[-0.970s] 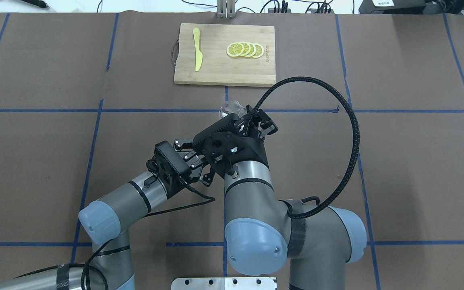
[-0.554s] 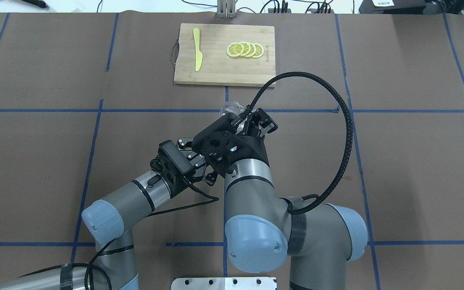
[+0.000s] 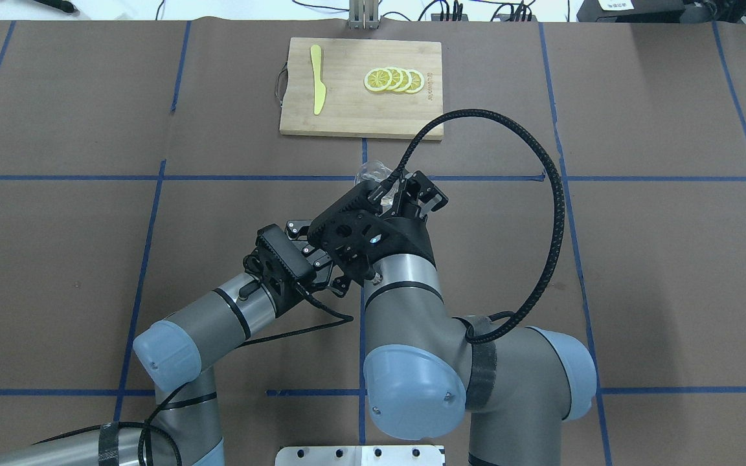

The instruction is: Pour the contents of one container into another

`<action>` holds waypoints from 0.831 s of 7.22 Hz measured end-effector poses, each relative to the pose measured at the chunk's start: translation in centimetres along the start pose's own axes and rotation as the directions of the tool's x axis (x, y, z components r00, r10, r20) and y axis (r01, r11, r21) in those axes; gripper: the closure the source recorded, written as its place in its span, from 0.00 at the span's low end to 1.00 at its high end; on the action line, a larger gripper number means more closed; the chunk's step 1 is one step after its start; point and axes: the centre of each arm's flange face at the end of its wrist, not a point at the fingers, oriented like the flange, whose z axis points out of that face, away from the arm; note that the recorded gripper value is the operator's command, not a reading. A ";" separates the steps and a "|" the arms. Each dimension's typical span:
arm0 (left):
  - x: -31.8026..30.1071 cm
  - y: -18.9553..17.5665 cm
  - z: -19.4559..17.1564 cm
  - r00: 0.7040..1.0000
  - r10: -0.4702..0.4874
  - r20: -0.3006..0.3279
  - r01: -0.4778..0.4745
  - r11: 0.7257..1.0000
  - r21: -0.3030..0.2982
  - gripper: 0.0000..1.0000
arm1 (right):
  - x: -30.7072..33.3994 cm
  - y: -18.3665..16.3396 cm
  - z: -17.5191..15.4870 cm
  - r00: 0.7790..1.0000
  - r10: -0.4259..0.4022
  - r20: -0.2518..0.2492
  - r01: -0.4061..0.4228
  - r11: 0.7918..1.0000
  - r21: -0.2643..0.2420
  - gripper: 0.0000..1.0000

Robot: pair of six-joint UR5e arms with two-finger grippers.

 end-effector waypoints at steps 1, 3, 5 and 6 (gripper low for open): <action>0.0 0.1 0.0 1.000 0.001 0.001 -0.001 1.000 -0.001 1.00 | 0.3 0.0 -0.3 1.000 -0.016 -0.004 0.016 1.000 -0.007 1.00; -0.1 0.0 0.1 1.000 0.001 0.003 -0.001 1.000 0.000 1.00 | 0.6 -0.1 -0.5 0.999 -0.042 -0.009 0.042 0.999 -0.015 1.00; -0.1 -0.1 0.2 1.000 0.000 0.004 0.000 1.000 0.002 1.00 | 0.6 0.0 -0.5 0.999 -0.050 -0.010 0.049 0.999 -0.017 1.00; 0.0 -0.1 0.3 1.000 0.000 0.004 -0.001 1.000 0.001 1.00 | 0.6 0.0 -0.5 0.998 -0.056 -0.010 0.056 0.998 -0.017 1.00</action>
